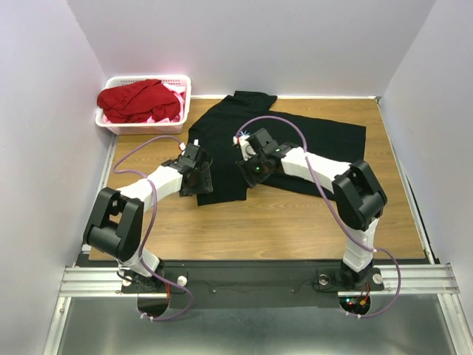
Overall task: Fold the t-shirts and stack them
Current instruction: Fold the tshirt
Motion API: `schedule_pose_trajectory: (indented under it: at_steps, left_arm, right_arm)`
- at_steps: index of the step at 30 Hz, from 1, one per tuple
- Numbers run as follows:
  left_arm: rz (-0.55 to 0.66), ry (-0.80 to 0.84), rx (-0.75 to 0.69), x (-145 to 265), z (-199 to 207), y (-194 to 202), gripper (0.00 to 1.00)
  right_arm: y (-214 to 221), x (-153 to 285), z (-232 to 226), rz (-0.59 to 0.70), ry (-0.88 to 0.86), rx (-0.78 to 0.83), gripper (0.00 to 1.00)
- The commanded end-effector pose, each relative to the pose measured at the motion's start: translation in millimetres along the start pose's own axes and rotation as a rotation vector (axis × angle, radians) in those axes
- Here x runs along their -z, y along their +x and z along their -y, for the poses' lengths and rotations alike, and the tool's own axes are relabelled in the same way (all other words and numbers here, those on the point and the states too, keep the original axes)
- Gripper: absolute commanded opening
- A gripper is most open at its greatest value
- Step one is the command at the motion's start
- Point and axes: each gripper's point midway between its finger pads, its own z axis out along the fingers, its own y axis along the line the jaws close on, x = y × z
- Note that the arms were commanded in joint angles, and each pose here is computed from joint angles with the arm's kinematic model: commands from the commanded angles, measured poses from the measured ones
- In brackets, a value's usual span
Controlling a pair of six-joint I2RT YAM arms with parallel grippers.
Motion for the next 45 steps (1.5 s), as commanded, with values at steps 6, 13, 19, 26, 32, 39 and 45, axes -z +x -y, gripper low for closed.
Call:
schedule_pose_trajectory:
  at_steps: [6,13,19,26,32,39,45]
  left_arm:
    - [0.008,-0.035,0.024,-15.2,4.3,3.9,0.71]
    - [-0.046,-0.039,-0.006,-24.7,7.5,24.4,0.66]
    - [-0.067,-0.051,-0.012,-30.5,5.1,32.6,0.48]
    - [-0.087,-0.038,-0.024,-36.0,7.7,38.9,0.08]
    - [0.034,-0.065,-0.032,-14.3,12.7,-6.7,0.0]
    - [0.255,-0.08,-0.036,22.2,30.4,-115.8,0.0]
    - [0.382,-0.064,-0.089,31.0,60.1,-189.1,0.0]
  right_arm:
    - [-11.1,-18.2,-34.0,0.031,-0.076,0.089,0.57]
    - [9.3,-28.6,-45.0,-0.014,-0.1,0.098,0.54]
    - [25.6,-37.8,-54.5,-0.056,-0.119,0.098,0.51]
    - [50.5,-48.9,-51.1,-0.111,-0.093,0.079,0.3]
    - [28.6,-39.3,-43.0,-0.053,-0.026,0.082,0.01]
    - [-27.3,-19.4,-17.9,0.078,0.119,0.038,0.01]
    - [-60.9,-1.9,16.0,0.159,0.174,-0.064,0.01]
